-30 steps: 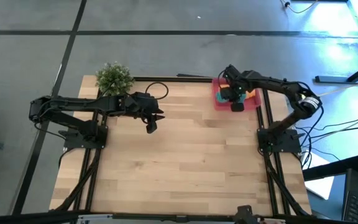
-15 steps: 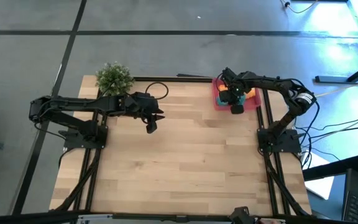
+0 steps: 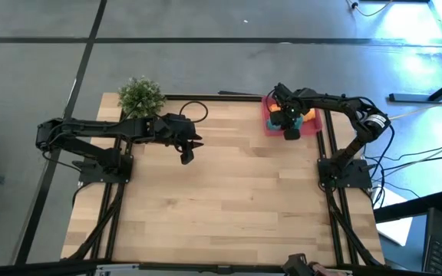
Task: Roll microfiber towels into tight, uniform cylinder then place into a basket
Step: Put the blue microfiber towel into the pink bin
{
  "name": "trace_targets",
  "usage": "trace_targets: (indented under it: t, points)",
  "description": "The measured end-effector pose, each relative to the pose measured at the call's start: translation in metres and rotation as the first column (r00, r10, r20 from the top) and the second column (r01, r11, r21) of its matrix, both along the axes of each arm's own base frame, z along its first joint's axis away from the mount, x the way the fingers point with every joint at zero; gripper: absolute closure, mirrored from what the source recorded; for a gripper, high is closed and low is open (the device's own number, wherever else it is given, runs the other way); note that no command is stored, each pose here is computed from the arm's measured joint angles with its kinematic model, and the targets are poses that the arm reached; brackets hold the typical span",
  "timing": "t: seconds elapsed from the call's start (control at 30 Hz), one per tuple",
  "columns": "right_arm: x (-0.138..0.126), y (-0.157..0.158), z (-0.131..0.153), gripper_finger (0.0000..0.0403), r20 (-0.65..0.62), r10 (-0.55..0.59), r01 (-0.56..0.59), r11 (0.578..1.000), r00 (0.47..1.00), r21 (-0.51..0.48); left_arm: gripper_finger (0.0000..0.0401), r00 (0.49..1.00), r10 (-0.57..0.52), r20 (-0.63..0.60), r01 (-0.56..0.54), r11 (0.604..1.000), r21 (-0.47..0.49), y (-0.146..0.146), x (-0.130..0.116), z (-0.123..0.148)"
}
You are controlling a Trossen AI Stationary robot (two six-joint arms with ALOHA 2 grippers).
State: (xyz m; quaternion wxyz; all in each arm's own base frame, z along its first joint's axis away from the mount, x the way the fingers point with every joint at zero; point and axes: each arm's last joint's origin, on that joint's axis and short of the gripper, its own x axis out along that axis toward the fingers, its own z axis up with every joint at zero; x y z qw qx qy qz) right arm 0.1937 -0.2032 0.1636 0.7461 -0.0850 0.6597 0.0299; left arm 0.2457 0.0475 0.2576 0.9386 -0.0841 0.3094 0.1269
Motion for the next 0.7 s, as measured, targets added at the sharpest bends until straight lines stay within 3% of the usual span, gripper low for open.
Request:
trace_targets:
  t: [0.4, 0.7]
  points:
    - [0.002, -0.002, 0.0, 0.0212, 0.018, 0.002, -0.001, 1.0, 1.0, -0.02, 0.0292, 1.0, 0.0, 0.0, 0.0, 1.0, 0.0, 0.0, 0.0, 0.0]
    - [0.008, -0.008, 0.018, 0.0199, 0.033, -0.026, 0.027, 0.999, 0.999, -0.033, 0.0292, 1.0, 0.0, 0.0, 0.0, 1.0, 0.0, 0.0, 0.0, 0.0]
